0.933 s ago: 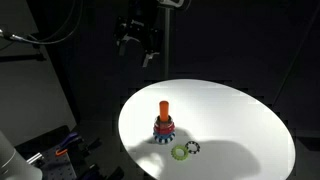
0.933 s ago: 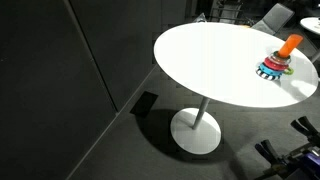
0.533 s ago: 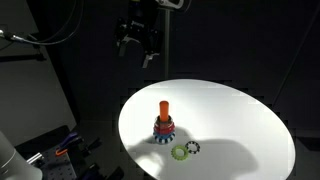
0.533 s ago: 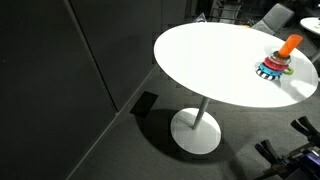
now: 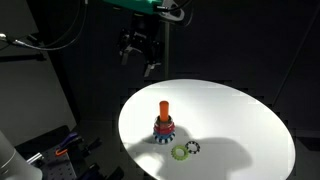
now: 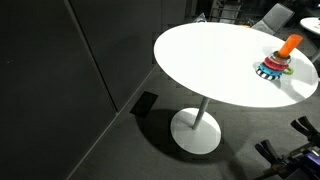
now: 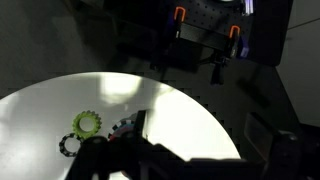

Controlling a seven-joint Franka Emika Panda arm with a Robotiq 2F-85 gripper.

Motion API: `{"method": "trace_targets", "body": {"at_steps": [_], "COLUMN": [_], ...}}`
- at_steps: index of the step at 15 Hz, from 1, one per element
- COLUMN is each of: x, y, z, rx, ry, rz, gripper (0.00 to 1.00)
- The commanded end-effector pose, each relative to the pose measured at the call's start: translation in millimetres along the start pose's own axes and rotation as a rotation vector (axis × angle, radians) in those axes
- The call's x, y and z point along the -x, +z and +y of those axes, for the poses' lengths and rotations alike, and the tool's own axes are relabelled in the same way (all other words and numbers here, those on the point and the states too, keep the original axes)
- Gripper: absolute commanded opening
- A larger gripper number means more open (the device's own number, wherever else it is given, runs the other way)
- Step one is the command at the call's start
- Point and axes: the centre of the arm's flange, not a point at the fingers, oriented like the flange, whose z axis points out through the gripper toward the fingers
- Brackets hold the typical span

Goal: Put the green ring on the stack

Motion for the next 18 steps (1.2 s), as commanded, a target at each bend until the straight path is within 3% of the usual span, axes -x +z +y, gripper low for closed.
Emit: {"method": "trace_targets", "body": {"at_steps": [1,18], "x": [-4.1,-44.7], "y": [16.1,114.3], "z": [12.4,90.3], "rx": [0.039,0.187], "ry": [0.022,0.155], "rz": [0.019,0.141], "gripper": [1.00,1.00]}}
